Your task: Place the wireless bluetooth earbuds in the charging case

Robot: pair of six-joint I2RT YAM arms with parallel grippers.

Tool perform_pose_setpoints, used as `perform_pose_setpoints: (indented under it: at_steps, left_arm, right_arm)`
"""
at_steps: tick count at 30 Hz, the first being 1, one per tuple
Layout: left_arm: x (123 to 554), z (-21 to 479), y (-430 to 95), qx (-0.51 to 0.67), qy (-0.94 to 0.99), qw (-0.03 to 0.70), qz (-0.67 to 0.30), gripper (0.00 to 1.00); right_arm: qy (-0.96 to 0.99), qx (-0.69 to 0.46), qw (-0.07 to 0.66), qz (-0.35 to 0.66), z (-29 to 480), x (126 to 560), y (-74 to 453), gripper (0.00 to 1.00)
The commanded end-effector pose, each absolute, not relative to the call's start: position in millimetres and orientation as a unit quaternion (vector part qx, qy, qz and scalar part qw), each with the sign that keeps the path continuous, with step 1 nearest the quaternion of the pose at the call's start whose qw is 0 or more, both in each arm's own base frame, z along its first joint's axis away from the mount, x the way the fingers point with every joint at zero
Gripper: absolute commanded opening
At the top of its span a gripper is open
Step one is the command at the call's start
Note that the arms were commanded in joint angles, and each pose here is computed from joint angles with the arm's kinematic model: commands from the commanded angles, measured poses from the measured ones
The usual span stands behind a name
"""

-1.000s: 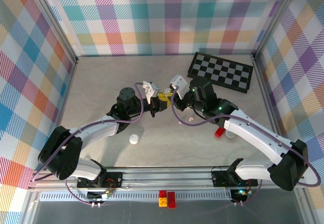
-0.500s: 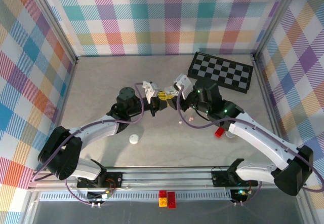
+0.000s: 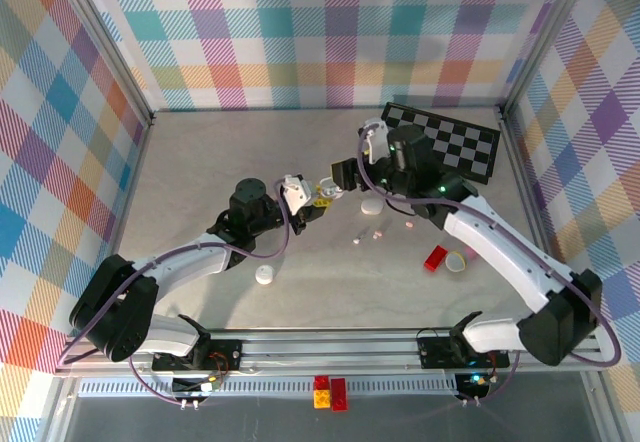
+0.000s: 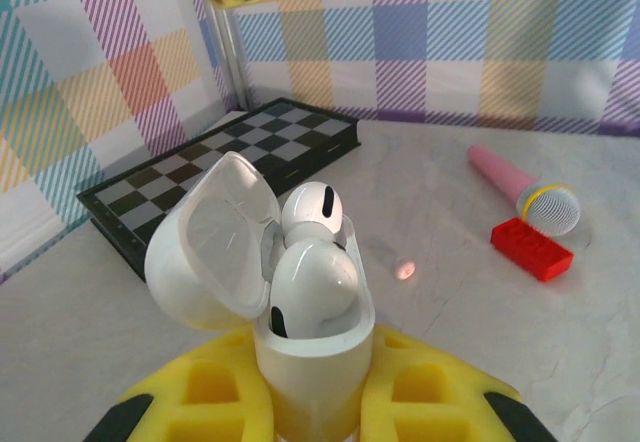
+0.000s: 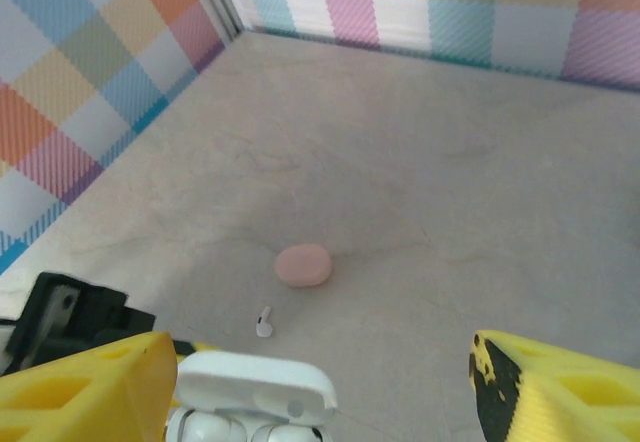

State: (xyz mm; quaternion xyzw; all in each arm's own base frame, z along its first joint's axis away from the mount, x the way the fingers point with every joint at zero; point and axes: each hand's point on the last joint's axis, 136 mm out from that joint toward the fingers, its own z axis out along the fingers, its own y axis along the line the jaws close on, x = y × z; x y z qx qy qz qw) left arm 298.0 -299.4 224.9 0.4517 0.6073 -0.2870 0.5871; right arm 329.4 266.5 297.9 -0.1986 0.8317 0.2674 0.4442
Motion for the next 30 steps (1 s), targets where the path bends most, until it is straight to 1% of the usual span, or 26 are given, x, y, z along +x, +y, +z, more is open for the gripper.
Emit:
perform_pose_setpoints:
  at_steps: [1, 4, 10, 14, 18, 26, 28, 30]
  left_arm:
    - [299.9, 221.6, -299.9, 0.481, 0.590, 0.598, -0.251, 0.00]
    - [298.7, 218.3, -300.6, 0.496, 0.592, 0.586, -0.245, 0.00]
    - [298.3, 219.2, -295.7, 0.498, 0.597, 0.586, -0.230, 0.00]
    - [298.3, 221.0, -293.7, 0.491, 0.600, 0.588, -0.230, 0.00]
    - [299.0, 223.4, -292.7, 0.483, 0.601, 0.593, -0.232, 0.00]
    - [298.8, 230.7, -291.5, 0.473, 0.605, 0.595, -0.237, 0.00]
    - [293.8, 232.4, -292.3, 0.479, 0.606, 0.586, -0.246, 0.00]
    - [285.9, 234.9, -292.9, 0.488, 0.605, 0.574, -0.258, 0.00]
  right_arm:
    - [0.880, -0.162, 0.383, 0.229, 273.7, 335.1, 258.3, 0.77]
    - [0.899, -0.164, 0.343, 0.216, 259.8, 338.4, 263.0, 0.77]
    - [0.913, -0.186, 0.299, 0.209, 243.3, 336.0, 269.5, 0.78]
    - [0.919, -0.218, 0.259, 0.201, 230.3, 323.2, 268.3, 0.78]
    - [0.916, -0.247, 0.240, 0.206, 226.8, 309.1, 266.7, 0.78]
    - [0.901, -0.290, 0.260, 0.192, 240.0, 296.8, 255.4, 0.79]
    - [0.879, -0.329, 0.289, 0.188, 249.2, 293.7, 253.9, 0.80]
    - [0.827, -0.402, 0.343, 0.192, 263.2, 284.5, 255.5, 0.83]
